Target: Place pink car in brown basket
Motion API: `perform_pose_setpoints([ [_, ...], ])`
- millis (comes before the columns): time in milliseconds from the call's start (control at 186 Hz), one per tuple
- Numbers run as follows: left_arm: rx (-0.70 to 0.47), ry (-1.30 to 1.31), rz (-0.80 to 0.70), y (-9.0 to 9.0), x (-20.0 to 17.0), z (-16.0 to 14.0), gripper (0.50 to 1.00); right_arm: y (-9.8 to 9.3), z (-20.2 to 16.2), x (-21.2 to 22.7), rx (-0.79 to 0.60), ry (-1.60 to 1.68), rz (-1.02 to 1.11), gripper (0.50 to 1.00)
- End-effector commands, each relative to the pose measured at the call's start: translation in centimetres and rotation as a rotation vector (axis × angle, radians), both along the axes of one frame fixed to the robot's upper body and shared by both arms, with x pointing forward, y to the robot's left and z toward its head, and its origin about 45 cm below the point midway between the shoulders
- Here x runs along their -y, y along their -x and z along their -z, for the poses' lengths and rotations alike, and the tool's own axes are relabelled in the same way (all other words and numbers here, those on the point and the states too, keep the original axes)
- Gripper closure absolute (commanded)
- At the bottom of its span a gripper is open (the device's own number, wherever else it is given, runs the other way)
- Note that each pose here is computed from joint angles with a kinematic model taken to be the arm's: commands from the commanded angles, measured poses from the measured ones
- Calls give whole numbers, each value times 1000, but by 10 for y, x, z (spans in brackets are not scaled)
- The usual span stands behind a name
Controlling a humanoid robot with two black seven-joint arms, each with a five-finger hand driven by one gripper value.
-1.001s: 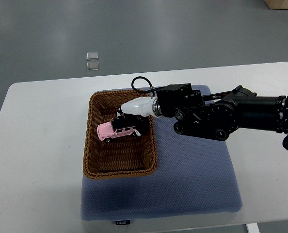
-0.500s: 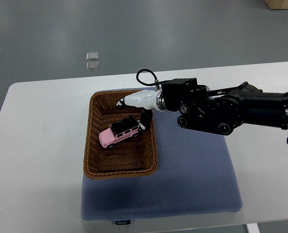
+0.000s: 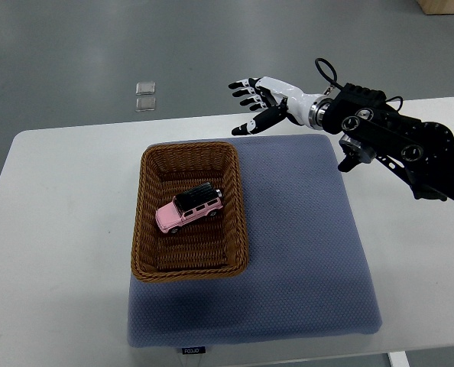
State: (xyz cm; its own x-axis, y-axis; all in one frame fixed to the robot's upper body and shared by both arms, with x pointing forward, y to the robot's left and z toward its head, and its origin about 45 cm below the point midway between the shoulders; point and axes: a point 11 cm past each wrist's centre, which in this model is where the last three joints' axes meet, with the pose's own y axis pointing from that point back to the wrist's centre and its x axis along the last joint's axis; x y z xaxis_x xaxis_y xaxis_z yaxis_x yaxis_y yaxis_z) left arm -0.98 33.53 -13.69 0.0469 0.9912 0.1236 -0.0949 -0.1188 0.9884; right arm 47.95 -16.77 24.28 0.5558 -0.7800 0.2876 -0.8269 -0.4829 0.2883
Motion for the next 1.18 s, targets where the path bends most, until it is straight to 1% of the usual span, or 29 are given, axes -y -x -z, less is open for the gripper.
perform_pose_setpoints([
  [0, 0, 0, 0, 0, 0, 0, 500, -2, 12, 31, -49, -214, 141, 603],
  [134, 1, 0, 2, 0, 0, 0, 500, 0, 29, 75, -103, -493, 344, 603],
  [221, 0, 0, 0, 0, 0, 0, 500, 8, 46, 107, -130, -675, 484, 603],
  [334, 0, 0, 0, 0, 0, 0, 500, 16, 62, 124, -160, -812, 586, 603],
  [559, 0, 0, 0, 0, 0, 0, 500, 19, 74, 138, -178, -922, 688, 599],
  [705, 0, 0, 0, 0, 0, 0, 500, 18, 74, 135, -164, -967, 703, 593],
  [850, 0, 8, 0, 0, 2, 0, 500, 18, 71, 143, -94, -973, 727, 593],
  [1178, 0, 11, 2, 0, 2, 0, 500, 16, 68, 140, -83, -958, 716, 593],
])
